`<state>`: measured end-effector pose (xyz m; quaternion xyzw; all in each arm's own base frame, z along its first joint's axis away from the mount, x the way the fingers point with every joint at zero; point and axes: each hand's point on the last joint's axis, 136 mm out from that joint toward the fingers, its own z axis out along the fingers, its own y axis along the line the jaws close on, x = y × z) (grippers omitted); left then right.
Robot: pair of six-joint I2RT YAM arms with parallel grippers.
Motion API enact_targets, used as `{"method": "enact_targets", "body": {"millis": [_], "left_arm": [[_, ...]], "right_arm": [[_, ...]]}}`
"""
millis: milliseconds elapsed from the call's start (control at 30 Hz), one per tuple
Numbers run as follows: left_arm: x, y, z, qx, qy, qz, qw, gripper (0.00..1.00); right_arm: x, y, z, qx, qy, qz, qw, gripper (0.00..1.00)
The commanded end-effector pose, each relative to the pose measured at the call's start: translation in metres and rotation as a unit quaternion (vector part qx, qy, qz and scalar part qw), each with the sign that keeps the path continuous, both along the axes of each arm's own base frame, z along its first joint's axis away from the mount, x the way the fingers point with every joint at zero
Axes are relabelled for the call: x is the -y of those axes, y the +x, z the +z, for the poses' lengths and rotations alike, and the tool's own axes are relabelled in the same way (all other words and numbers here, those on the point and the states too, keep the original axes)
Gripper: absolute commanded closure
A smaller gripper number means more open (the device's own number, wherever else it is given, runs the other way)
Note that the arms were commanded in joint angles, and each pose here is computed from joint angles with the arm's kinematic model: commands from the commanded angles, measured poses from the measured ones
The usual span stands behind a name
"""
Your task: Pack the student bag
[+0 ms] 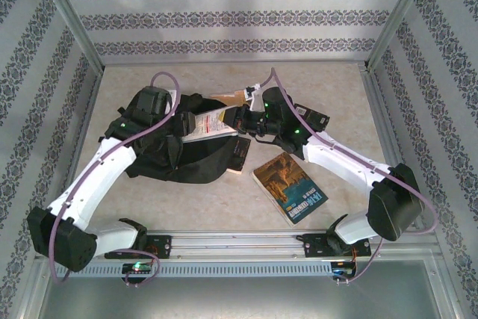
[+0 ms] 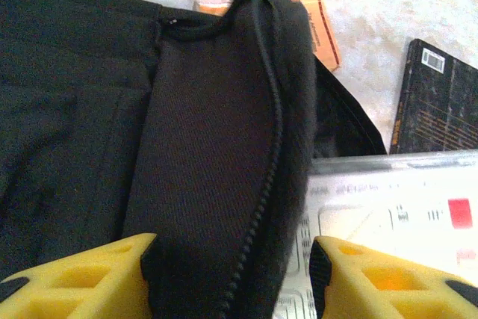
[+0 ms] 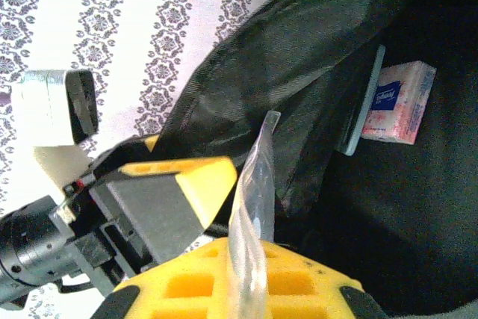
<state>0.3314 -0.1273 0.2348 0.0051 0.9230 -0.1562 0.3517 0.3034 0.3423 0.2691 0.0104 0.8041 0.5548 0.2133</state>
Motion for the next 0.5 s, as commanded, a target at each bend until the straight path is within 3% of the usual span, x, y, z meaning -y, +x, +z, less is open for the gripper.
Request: {"method": "enact_targets", "body": {"millis": [0,200,333,467], "left_arm": [[-0.002,0.018,0.023,0.036,-0.004,-0.002,0.999,0.44],[-0.002,0.036,0.018,0.026,-0.017,-0.005,1.000,0.47],[0.010,0.041,0.004,0.001,-0.031,-0.026,0.999,0.54],[0.015,0.045,0.003,0.001,-0.039,-0.040,0.998,0.84]], "right_arm": [[-0.009,-0.004,0.030,0.041,0.025,0.017,0.999,0.93],[-0.010,-0.005,0.024,0.038,0.022,0.020,0.999,0.93],[-0.010,-0.006,0.023,0.037,0.020,0.021,0.999,0.93],[-0.009,-0.006,0.021,0.038,0.015,0.020,0.999,0.93]]}}
